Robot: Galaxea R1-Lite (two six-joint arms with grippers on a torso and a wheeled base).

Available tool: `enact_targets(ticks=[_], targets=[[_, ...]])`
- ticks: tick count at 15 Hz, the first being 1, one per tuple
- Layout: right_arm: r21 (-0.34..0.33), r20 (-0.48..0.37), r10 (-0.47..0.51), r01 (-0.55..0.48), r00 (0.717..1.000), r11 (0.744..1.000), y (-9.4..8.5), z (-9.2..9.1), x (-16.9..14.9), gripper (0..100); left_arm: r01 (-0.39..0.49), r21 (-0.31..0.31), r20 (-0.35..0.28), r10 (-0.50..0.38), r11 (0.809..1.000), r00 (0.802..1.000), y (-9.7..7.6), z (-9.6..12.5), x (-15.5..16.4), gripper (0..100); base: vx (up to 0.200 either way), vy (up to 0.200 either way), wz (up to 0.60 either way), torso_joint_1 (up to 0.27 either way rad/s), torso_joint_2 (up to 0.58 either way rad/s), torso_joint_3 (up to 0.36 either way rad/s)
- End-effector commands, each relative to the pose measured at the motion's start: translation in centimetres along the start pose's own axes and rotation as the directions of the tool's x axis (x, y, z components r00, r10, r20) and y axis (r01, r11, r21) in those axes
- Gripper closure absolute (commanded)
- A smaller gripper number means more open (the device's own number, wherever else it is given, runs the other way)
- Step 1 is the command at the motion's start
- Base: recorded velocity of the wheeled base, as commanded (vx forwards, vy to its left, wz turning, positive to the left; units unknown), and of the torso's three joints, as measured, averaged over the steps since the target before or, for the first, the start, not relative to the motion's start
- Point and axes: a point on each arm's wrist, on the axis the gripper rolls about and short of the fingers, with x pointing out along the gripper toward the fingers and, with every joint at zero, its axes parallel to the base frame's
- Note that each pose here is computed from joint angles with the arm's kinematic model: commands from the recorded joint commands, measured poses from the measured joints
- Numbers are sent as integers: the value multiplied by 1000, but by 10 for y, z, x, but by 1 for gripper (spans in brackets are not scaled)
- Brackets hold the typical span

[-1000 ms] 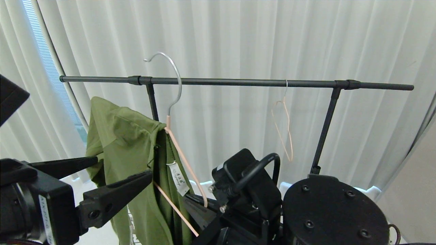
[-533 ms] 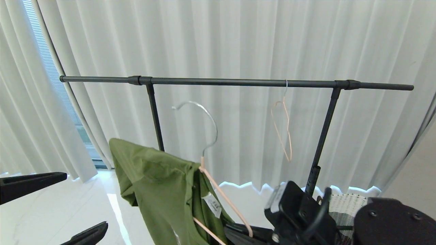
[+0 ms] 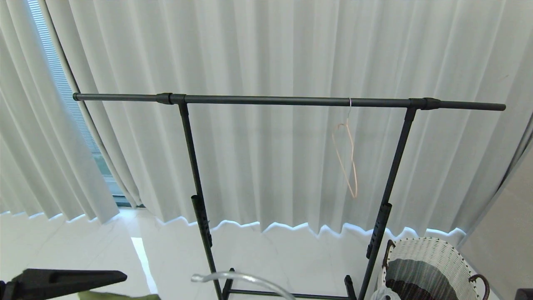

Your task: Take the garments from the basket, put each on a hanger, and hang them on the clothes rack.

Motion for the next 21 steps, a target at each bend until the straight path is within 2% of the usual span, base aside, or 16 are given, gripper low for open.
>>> enact_targets(ticks=[1, 6, 14, 15, 21], targets=[[-12, -9, 18, -18, 1000, 1000, 3, -1, 2, 100, 54, 11, -22, -54, 998, 998, -3, -7, 5, 0, 0, 0, 0, 0, 0, 0], [-47, -20, 79, -80, 997, 996, 15, -2, 6, 100, 116, 18, -93, -114, 993, 989, -6, -12, 21, 0, 0, 0, 0, 0, 0, 0], [-88, 17, 118, -116, 993, 989, 23, 14, 22, 100, 144, 27, -112, -141, 989, 984, -8, -12, 25, 0, 0, 0, 0, 0, 0, 0], [-89, 23, 123, -120, 992, 989, 23, 16, 22, 100, 147, 27, -119, -143, 989, 983, -9, -14, 26, 100, 0, 0, 0, 0, 0, 0], [-90, 45, 120, -115, 992, 989, 23, 20, 20, 100, 149, 25, -132, -145, 988, 981, -12, -26, 24, 100, 0, 0, 0, 0, 0, 0]])
